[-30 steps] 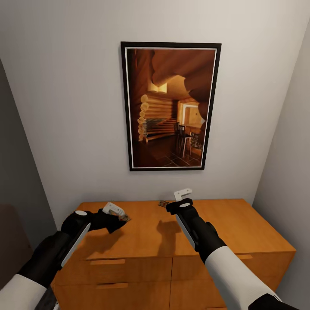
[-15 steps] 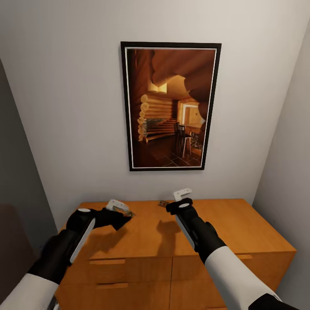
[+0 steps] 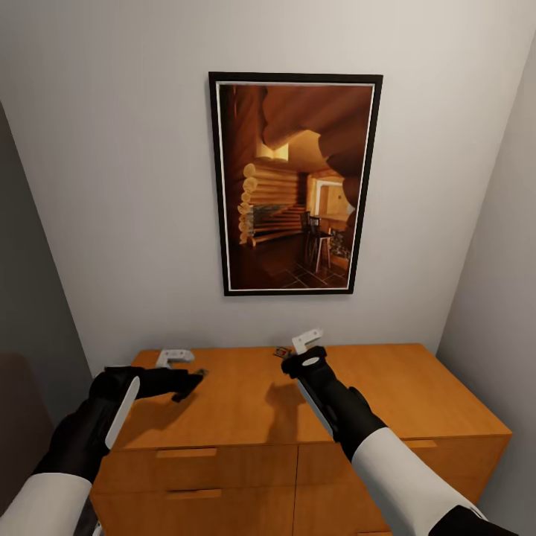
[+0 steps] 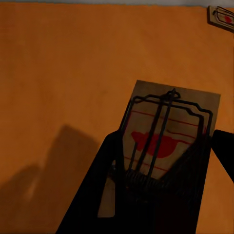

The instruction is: Take the four mousetraps from the cabinet in the bathroom and place them on the bathroom floor. Make sure all four end up on the same floor surface, and ensure that at least two of them are either under or directly next to the same bathroom sink.

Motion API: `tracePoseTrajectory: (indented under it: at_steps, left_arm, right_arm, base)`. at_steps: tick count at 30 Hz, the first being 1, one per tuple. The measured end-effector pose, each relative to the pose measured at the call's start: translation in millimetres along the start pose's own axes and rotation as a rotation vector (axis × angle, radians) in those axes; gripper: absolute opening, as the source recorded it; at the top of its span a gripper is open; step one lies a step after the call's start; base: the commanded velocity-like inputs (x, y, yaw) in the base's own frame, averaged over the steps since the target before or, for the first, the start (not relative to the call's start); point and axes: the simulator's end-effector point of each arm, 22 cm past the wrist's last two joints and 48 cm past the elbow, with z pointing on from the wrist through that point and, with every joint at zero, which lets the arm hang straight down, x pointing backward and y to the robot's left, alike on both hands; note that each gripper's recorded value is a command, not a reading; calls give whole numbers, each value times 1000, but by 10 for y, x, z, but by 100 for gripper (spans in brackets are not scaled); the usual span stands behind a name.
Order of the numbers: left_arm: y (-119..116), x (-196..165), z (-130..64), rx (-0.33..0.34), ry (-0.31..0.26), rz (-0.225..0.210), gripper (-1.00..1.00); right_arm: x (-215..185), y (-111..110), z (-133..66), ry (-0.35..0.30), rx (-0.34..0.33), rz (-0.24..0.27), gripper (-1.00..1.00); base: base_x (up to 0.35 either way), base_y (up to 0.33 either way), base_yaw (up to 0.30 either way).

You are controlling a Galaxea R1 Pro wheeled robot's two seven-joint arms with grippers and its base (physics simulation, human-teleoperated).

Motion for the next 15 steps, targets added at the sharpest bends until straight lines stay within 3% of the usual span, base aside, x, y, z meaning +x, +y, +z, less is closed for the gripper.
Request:
tracePoseTrajectory:
  at_steps: [6,10,12,15]
  left_arm:
    - [-48,-85,-40,7,-22,5,-100]
    - [-272,-170,-7,12,-46,2,-100]
    - [-313,-254,-18,-39,-66,-1,-100]
    - [-336,-319,-48,-178,-72,-30,-100]
  right_arm:
    - [31,3,11,6,1,-4,100]
    - [34,-6,12,7,3,-5,100]
    - [33,-13,12,6,5,-5,100]
    - [32,-21,12,6,7,-5,100]
  base:
    - [0,0,0]
    - [0,0,0]
    - [0,0,0]
    - [0,0,0]
